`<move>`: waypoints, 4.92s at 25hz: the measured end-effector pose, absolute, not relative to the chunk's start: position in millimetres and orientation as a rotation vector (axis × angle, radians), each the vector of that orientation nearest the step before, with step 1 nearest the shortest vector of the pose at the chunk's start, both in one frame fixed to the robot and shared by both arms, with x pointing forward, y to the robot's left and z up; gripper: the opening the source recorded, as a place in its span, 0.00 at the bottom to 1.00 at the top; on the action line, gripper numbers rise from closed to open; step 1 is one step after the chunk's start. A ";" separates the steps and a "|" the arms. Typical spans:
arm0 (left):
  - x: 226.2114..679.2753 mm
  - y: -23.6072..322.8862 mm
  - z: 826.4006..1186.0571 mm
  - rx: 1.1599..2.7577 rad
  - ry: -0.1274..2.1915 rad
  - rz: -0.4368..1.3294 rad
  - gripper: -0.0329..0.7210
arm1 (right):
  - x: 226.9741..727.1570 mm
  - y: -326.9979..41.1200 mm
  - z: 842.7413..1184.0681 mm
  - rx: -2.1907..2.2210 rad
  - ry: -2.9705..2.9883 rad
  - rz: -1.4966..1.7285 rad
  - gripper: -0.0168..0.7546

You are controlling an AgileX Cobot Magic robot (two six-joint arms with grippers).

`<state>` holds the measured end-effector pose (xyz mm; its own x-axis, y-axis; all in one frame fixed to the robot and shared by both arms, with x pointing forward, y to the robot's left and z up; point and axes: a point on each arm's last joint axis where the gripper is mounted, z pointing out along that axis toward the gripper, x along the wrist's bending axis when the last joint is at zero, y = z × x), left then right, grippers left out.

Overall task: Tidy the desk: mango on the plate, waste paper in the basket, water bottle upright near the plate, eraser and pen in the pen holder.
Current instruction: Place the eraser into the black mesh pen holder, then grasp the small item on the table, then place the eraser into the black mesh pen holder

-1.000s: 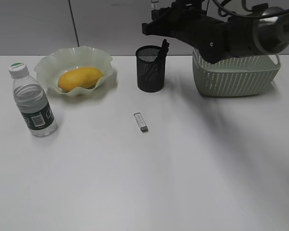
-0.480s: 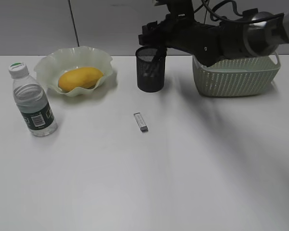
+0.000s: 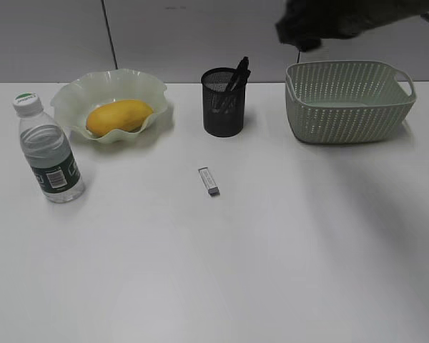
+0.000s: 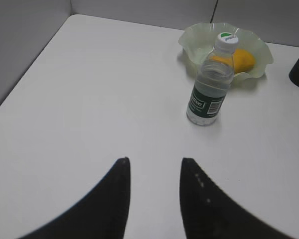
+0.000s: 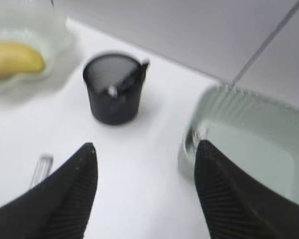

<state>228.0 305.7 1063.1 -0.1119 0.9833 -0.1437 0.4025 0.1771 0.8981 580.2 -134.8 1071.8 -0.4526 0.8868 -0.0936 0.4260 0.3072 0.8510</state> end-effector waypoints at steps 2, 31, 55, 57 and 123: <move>228.0 305.7 1063.1 1.341 1.649 0.910 0.38 | 543.1 -155.8 1077.2 1.253 2.103 0.919 0.66; 306.3 288.8 1074.2 1.629 1.675 0.615 0.41 | 240.8 -305.1 1058.7 1.314 1.860 1.159 0.66; 570.4 51.1 980.8 1.892 1.703 -0.047 0.61 | 240.8 -305.2 1058.7 1.314 1.860 1.158 0.66; 581.3 41.4 969.7 1.859 1.745 -0.077 0.61 | 240.8 -305.2 1058.7 1.314 1.860 1.158 0.66; 692.9 31.4 977.8 1.565 1.048 0.497 0.23 | 241.4 -304.9 1057.0 1.317 1.864 1.153 0.57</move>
<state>692.9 31.4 977.8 0.5149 0.8286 -0.2198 0.3545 0.0277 0.9347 241.4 -304.9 1057.0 -0.3475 0.9374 0.0234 0.4398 0.1409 0.8870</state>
